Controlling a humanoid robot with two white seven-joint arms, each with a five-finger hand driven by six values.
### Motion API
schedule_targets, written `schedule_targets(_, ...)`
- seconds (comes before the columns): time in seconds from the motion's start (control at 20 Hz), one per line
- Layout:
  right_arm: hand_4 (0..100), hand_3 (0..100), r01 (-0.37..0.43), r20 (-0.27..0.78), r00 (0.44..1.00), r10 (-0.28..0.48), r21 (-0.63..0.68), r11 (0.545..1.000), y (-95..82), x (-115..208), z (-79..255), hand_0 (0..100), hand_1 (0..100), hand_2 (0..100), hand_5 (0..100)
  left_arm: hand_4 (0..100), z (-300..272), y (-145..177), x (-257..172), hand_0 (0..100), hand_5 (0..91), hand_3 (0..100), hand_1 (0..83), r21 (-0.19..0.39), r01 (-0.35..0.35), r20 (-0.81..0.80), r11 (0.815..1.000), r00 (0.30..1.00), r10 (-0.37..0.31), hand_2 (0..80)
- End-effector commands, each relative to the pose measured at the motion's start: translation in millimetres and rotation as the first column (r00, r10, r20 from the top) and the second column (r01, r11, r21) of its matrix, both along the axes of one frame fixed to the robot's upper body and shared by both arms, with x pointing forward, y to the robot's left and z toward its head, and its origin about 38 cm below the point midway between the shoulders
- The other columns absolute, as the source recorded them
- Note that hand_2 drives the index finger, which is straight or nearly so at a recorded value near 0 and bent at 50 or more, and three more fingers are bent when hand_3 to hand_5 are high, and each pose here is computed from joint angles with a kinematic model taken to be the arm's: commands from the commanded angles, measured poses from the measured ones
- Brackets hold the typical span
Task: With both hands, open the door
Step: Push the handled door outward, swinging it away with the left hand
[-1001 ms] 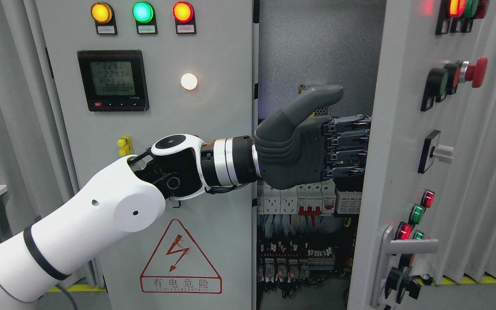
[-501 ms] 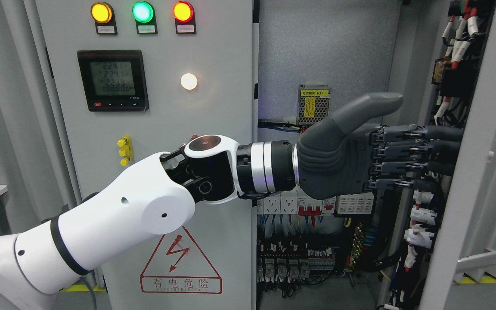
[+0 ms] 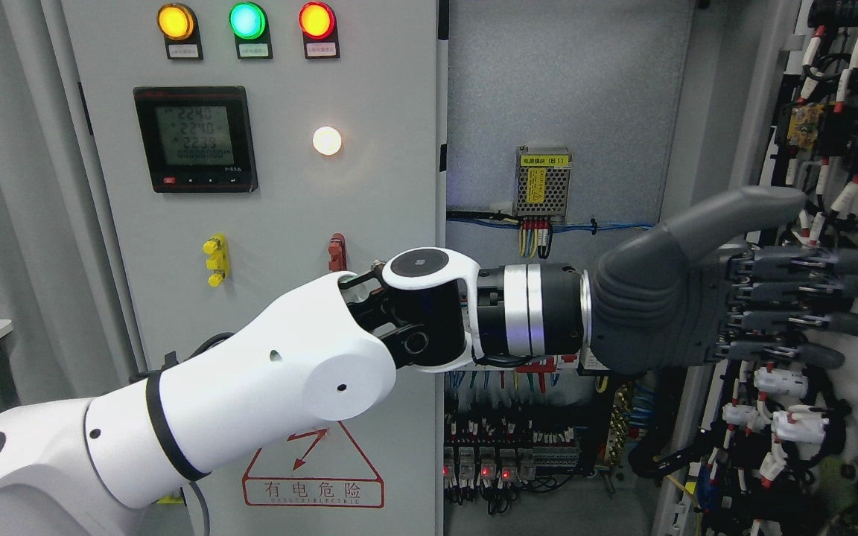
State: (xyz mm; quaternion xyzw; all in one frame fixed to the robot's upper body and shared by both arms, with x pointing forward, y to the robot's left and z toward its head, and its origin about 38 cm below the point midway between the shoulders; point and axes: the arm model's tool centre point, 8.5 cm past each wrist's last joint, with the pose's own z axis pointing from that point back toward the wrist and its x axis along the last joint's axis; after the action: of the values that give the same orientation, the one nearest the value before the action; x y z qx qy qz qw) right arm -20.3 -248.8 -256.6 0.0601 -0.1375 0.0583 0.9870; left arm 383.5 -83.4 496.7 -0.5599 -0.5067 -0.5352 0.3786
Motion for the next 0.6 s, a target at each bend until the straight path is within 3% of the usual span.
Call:
schedule_targets(0.0,0,0,-0.001,-0.001,1.0,0.001,-0.009,1.0,-5.0,-0.1,0.3,22,0,0,0,3,-2.5,-45.3,-25.6,29,0.0,3,0.0,0.01,0.06,0.002,0.998,0.998,-0.06,2.7)
schedule_targets(0.55,0,0,-0.001,-0.001,1.0,0.001,-0.01,1.0,-5.1,-0.1,0.3,22,0,0,0,3,-0.8,-41.2,2.0,29,0.0,3,0.0,0.002,-0.026,-0.016,1.0,1.0,0.026,2.7)
